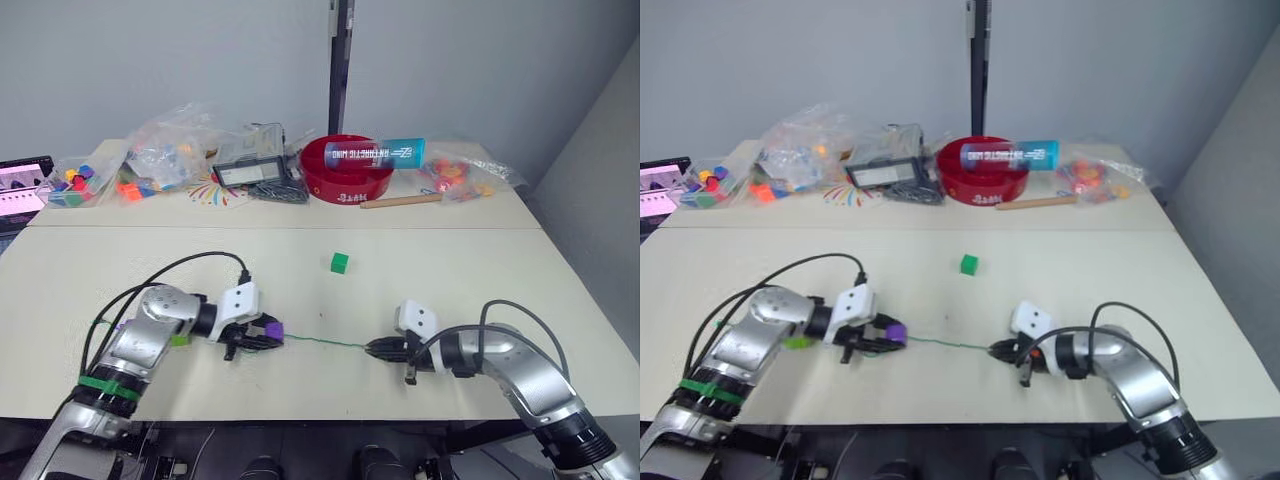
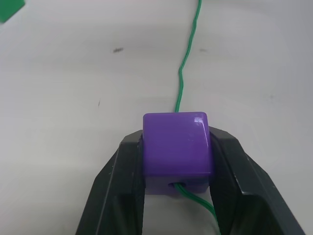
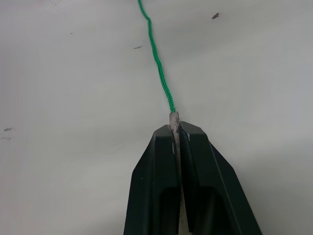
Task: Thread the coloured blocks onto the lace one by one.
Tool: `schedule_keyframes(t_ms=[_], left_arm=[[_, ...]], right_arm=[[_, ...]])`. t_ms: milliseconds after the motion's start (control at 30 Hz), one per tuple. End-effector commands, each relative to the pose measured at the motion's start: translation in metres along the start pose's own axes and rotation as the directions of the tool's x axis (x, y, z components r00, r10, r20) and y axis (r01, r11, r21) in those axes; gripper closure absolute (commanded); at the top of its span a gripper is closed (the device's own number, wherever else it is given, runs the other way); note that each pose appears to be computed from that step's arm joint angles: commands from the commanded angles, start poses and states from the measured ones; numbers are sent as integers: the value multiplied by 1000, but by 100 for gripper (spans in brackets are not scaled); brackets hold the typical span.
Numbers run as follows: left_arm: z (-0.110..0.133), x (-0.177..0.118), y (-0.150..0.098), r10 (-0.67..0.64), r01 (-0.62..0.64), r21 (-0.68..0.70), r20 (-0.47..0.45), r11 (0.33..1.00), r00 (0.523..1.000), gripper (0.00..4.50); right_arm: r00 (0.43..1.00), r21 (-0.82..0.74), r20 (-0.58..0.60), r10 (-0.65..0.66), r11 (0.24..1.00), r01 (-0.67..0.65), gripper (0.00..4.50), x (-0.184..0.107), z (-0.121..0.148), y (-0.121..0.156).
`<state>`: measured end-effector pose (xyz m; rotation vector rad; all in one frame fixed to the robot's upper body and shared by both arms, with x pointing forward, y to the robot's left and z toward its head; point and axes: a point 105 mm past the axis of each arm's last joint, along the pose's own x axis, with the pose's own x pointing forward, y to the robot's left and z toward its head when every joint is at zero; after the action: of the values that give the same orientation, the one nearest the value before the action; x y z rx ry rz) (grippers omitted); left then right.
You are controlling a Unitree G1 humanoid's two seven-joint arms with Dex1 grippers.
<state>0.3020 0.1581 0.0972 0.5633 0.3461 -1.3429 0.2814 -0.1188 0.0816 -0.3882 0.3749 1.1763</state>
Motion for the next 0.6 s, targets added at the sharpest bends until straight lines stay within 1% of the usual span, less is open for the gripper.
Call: schedule_keyframes(t_ms=[33, 200, 333, 400, 500, 600], left_arm=[[-8, -19, -2, 14, -14, 5, -30, 1000, 999, 330], [-28, -37, -3, 33, -35, -16, -87, 999, 996, 330], [-59, -65, -3, 54, -63, -46, -190, 997, 980, 330], [-69, -75, -2, 64, -77, -49, -221, 996, 973, 330], [-80, -84, -3, 74, -91, -59, -243, 994, 967, 330], [-80, -83, -1, 77, -92, -56, -226, 994, 971, 330]], right_arm=[[998, 0, -30, -57, 998, 57, 450, -15, -7, -12], [998, -3, -36, -60, 998, 60, 450, -21, -10, -12], [998, -9, -29, -56, 998, 56, 450, -22, -7, -10], [998, -9, -27, -57, 998, 57, 450, -23, -7, -9], [998, -11, -25, -59, 998, 58, 450, -24, -6, -10], [998, -12, -18, -54, 998, 54, 450, -23, -3, -9]])
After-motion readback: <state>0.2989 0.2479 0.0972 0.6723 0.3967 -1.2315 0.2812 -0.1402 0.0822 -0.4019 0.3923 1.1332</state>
